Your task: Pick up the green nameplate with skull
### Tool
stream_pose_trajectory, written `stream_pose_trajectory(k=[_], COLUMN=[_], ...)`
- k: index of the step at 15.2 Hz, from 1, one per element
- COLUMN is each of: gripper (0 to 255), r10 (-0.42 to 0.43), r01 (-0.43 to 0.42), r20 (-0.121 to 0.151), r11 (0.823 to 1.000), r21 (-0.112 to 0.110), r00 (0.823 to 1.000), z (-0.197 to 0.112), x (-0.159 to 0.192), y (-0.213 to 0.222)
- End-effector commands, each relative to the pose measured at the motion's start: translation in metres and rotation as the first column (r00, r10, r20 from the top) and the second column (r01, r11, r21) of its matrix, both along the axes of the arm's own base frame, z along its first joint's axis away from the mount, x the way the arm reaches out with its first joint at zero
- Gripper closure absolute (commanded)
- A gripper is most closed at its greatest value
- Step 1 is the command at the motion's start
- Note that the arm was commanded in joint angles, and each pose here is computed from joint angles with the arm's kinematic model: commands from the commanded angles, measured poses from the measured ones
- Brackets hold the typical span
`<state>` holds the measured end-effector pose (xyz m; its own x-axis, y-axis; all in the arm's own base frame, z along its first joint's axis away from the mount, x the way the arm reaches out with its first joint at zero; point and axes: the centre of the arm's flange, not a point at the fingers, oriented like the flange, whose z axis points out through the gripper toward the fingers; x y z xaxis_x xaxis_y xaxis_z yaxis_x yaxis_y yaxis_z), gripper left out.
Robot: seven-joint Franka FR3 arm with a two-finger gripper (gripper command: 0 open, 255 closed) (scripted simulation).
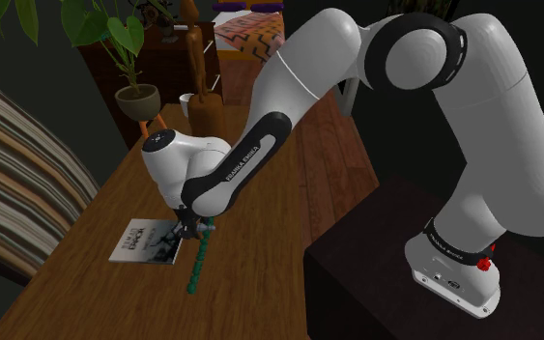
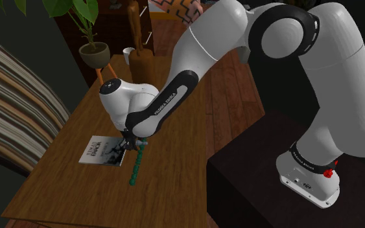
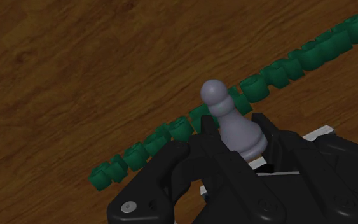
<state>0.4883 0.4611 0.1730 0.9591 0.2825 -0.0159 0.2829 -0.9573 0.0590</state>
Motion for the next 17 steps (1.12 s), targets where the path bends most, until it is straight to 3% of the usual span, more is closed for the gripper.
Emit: stream_pose_trajectory(k=[1,17], gripper=[255,255], r10=[0.000,0.000], r01=[0.000,0.000], r20=[-0.001,-0.001], r11=[1.000,1.000], r21=[-0.001,-0.001], r00=[1.000,1.000], z=[0.005,0.079], x=[-0.001,-0.001], y=[0.000,0.000])
